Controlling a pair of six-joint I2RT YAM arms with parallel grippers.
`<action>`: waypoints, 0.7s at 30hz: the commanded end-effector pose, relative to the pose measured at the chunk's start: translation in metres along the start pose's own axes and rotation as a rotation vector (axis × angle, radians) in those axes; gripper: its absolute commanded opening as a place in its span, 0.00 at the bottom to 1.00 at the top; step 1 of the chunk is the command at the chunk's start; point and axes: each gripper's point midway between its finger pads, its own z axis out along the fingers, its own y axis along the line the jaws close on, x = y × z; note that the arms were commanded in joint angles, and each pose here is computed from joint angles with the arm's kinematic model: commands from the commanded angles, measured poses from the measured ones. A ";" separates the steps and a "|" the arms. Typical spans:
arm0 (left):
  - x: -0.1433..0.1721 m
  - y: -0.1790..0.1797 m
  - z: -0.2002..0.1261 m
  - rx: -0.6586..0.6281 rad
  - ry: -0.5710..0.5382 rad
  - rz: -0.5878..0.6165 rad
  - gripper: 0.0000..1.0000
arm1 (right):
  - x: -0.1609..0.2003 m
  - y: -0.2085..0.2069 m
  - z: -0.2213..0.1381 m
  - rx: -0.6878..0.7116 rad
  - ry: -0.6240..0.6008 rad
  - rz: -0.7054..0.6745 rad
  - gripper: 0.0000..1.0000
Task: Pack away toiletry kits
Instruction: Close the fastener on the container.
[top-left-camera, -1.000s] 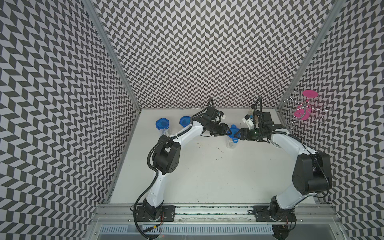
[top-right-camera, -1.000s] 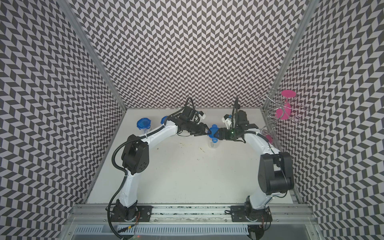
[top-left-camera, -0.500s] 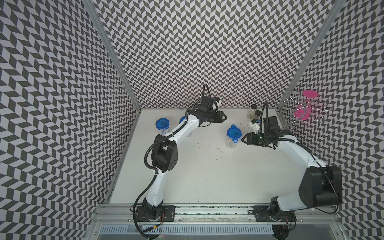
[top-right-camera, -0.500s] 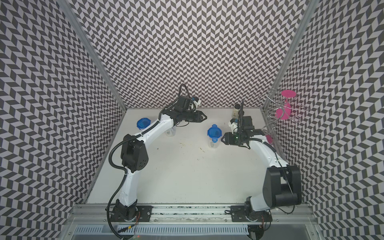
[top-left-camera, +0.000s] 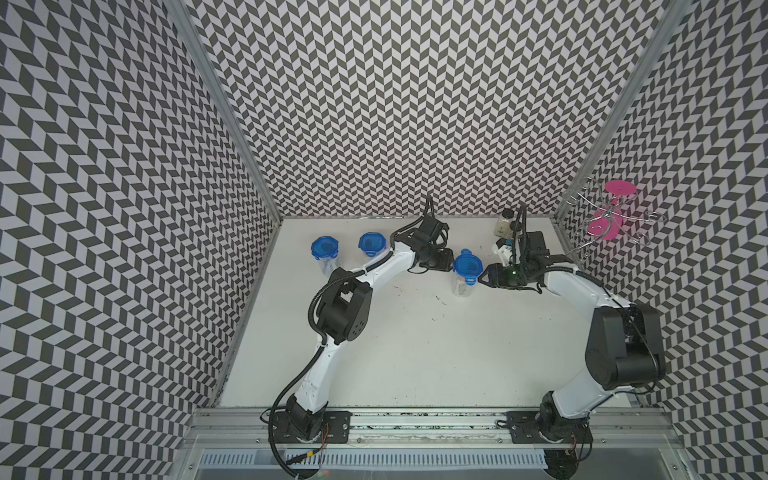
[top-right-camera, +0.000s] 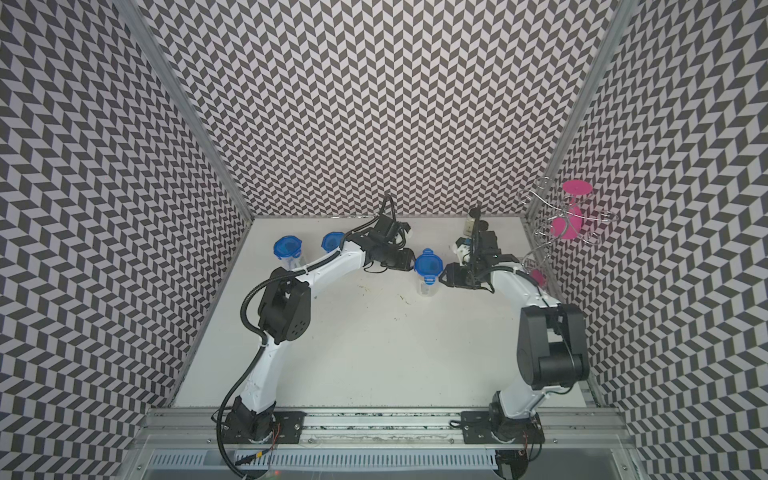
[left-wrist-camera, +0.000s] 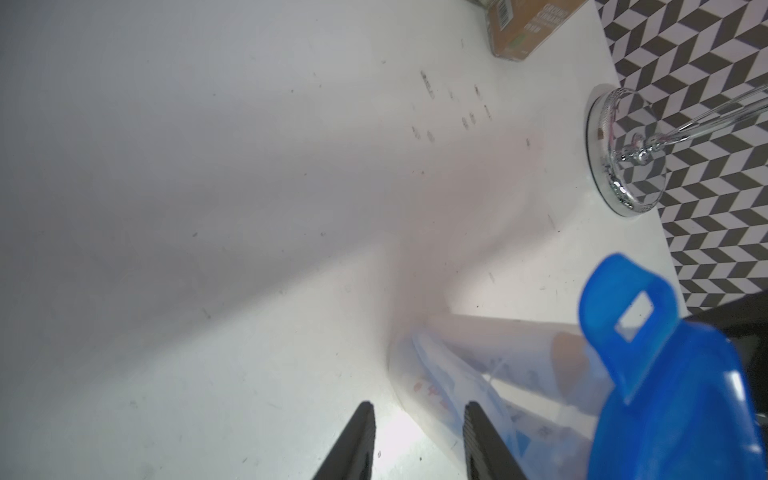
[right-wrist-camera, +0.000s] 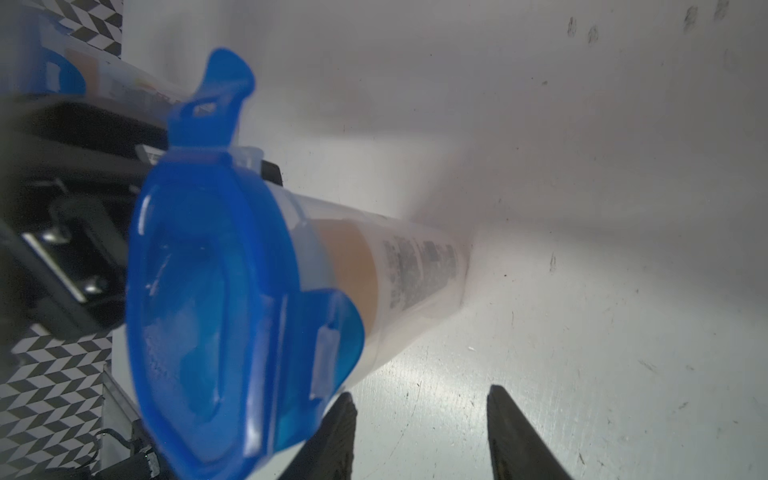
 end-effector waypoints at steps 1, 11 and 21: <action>-0.008 -0.021 -0.020 0.023 -0.052 0.045 0.39 | -0.028 0.008 0.004 -0.052 -0.064 -0.043 0.50; 0.015 -0.040 -0.026 0.054 -0.024 0.091 0.39 | -0.051 0.006 0.012 -0.042 -0.075 -0.068 0.50; -0.027 0.029 -0.082 -0.119 -0.113 -0.018 0.38 | -0.032 -0.008 -0.001 0.071 -0.058 -0.017 0.58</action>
